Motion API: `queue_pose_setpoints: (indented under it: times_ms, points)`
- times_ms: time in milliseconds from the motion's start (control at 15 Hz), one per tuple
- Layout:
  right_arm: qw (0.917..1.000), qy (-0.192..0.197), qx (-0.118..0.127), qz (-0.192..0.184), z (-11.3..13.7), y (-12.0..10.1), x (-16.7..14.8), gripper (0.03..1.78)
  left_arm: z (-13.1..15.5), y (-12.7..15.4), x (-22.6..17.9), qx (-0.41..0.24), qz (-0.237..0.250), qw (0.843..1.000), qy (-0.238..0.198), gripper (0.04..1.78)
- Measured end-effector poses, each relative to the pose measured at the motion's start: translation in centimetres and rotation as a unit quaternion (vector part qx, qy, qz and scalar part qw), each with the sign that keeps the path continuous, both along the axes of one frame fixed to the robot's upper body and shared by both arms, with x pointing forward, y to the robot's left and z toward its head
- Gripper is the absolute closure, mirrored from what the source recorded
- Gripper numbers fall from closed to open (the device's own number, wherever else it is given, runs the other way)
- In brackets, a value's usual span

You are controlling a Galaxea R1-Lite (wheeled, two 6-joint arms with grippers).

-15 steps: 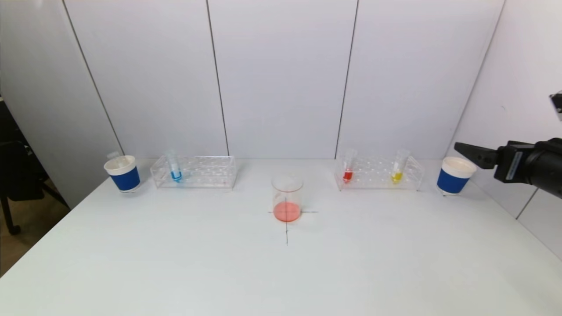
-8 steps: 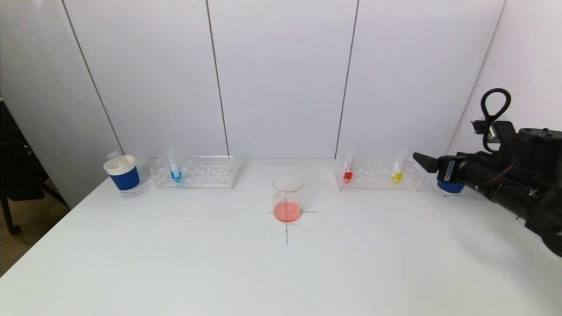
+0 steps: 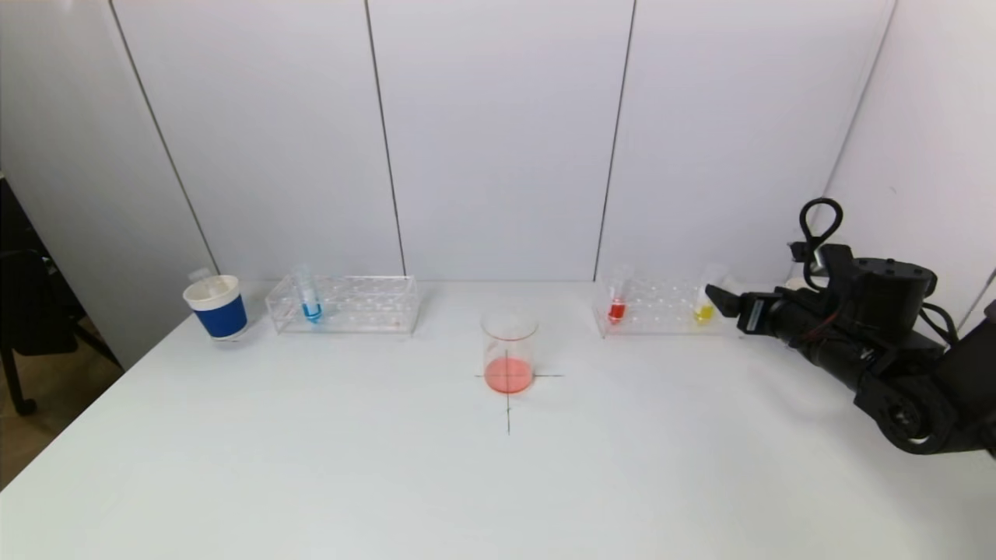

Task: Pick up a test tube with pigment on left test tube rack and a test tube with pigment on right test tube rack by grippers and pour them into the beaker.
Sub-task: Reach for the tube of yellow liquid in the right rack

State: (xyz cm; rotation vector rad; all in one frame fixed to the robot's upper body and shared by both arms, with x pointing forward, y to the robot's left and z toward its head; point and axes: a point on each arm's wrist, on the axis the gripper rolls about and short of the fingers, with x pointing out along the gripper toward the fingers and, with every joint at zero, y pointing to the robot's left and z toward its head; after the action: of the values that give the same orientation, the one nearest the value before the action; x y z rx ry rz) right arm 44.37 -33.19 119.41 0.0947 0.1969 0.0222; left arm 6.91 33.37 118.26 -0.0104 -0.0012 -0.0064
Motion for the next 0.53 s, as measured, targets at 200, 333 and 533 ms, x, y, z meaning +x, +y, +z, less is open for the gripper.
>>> queue_pose_setpoints:
  times_ms: [200, 333, 533]
  points:
    - [1.0, 0.001, 0.0, -0.003, -1.1, 0.0, 1.1, 0.04, 0.0, 0.0, 0.0, 0.0, 0.0, 1.0, 0.0, 0.06]
    - [1.0, 0.002, -0.001, -0.004, -1.6, 0.0, 1.7, 0.04, 0.0, 0.0, 0.0, 0.0, 0.0, 1.0, 0.0, 0.06]
    - [1.0, 0.003, -0.001, -0.004, -2.1, 0.0, 2.4, 0.04, 0.0, 0.0, 0.0, 0.0, 0.0, 1.0, 0.0, 0.06]
